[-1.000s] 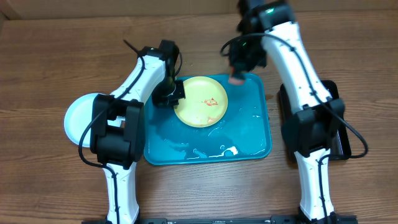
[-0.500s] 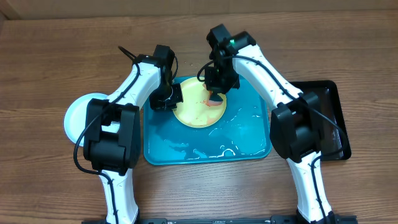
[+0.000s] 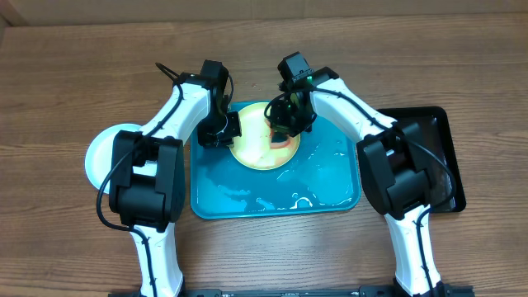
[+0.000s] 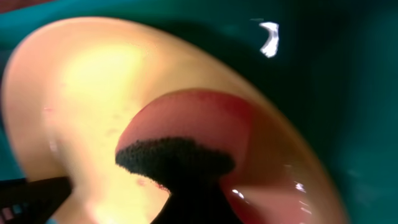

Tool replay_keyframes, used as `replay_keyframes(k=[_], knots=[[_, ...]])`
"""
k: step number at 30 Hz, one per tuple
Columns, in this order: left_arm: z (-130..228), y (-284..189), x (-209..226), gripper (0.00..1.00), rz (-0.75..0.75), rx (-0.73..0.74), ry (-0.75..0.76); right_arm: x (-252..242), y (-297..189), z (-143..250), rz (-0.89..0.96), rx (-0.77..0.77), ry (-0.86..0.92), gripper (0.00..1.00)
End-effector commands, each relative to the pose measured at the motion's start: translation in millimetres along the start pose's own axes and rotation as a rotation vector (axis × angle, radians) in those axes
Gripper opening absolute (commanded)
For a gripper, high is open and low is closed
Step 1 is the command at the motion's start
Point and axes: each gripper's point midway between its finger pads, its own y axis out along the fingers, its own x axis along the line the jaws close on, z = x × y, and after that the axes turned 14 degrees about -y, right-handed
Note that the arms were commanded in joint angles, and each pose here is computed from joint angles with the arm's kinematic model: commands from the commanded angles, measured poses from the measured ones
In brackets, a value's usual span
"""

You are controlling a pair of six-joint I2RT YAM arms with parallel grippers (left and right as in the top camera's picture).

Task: Clean dirty plates on tray and stack at the side
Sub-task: 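Scrub the yellow plate with the sponge while the left gripper holds it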

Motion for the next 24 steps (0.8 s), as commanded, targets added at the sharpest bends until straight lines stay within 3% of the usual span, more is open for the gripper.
replay_keyframes(k=[1, 6, 10, 17, 24], knots=[[19.6, 25.7, 11.5, 0.04, -0.042, 0.089, 0.02, 41.6, 26.8, 31.0, -0.109, 0.091, -0.043, 0.04], [19.6, 25.7, 11.6, 0.04, -0.043, 0.089, 0.02, 54.5, 31.8, 46.8, -0.104, 0.134, -0.069, 0.04], [18.8, 25.7, 11.3, 0.04, -0.041, 0.086, 0.021, 24.3, 16.1, 51.1, -0.013, 0.183, -0.055, 0.04], [18.5, 25.8, 11.2, 0.05, -0.04, 0.086, 0.038, -51.9, -30.0, 15.5, 0.299, 0.098, -0.006, 0.04], [17.7, 25.9, 10.6, 0.04, -0.038, 0.083, 0.04, -41.3, -18.2, -19.7, 0.224, -0.046, -0.042, 0.04]])
